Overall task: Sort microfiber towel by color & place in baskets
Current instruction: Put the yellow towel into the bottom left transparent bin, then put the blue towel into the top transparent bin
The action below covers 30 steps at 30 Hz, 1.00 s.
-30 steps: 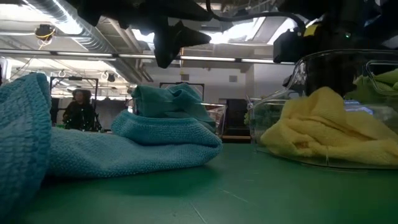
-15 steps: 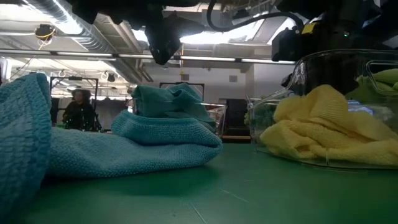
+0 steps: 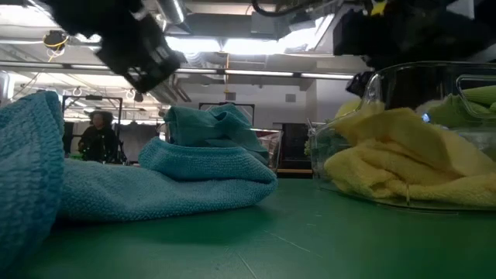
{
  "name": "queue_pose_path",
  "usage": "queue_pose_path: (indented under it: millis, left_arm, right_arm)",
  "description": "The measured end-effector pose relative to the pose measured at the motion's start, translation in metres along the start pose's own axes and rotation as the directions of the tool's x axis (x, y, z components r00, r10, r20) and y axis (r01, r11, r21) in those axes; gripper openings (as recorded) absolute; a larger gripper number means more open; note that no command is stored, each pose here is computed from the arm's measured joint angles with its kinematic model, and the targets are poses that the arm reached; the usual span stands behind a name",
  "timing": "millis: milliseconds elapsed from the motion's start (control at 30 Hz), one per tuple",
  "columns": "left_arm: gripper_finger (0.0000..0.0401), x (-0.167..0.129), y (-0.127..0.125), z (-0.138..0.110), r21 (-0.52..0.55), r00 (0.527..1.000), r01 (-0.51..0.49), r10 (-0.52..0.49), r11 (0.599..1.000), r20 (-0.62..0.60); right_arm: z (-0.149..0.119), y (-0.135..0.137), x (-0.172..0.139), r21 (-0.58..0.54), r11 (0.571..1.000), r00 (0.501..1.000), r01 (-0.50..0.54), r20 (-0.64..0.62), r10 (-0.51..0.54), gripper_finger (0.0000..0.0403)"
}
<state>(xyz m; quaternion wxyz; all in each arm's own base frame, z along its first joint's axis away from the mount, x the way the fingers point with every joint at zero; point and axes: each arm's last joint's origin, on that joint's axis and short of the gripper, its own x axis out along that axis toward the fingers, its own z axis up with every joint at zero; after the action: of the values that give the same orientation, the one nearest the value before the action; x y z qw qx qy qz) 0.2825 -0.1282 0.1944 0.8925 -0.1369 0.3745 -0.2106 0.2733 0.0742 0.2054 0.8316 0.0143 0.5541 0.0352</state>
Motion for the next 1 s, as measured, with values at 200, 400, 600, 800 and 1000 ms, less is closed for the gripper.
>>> queue_pose_path:
  millis: [200, 400, 600, 800, 1000]
  left_arm:
    - [0.0155, 0.005, -0.03, -0.014, 0.067, 0.998, 0.053, -0.051, 0.996, -0.04]
    - [0.0155, 0.006, -0.046, -0.028, 0.113, 0.998, -0.045, 0.05, 0.993, -0.042]
    - [0.0155, 0.006, -0.046, -0.033, 0.016, 0.989, -0.139, 0.14, 0.99, -0.051]
    - [0.0155, 0.006, -0.045, -0.034, -0.049, 0.988, -0.14, 0.136, 0.989, -0.07]
    - [0.0155, 0.004, -0.04, -0.039, -0.035, 0.97, -0.231, 0.227, 0.972, -0.09]
  right_arm:
    - [0.011, 0.002, -0.019, -0.001, 1.0, 0.999, 0.008, -0.034, -0.008, 0.0221]
    - [0.022, 0.004, -0.034, -0.001, 1.0, 1.0, 0.003, -0.015, -0.003, 0.022]
    - [0.028, 0.005, -0.04, 0.0, 1.0, 1.0, -0.003, 0.011, 0.003, 0.022]
    - [0.028, 0.006, -0.04, 0.0, 1.0, 1.0, -0.019, 0.008, 0.019, 0.022]
    - [0.028, 0.006, -0.04, 0.0, 1.0, 1.0, -0.026, 0.006, 0.026, 0.022]
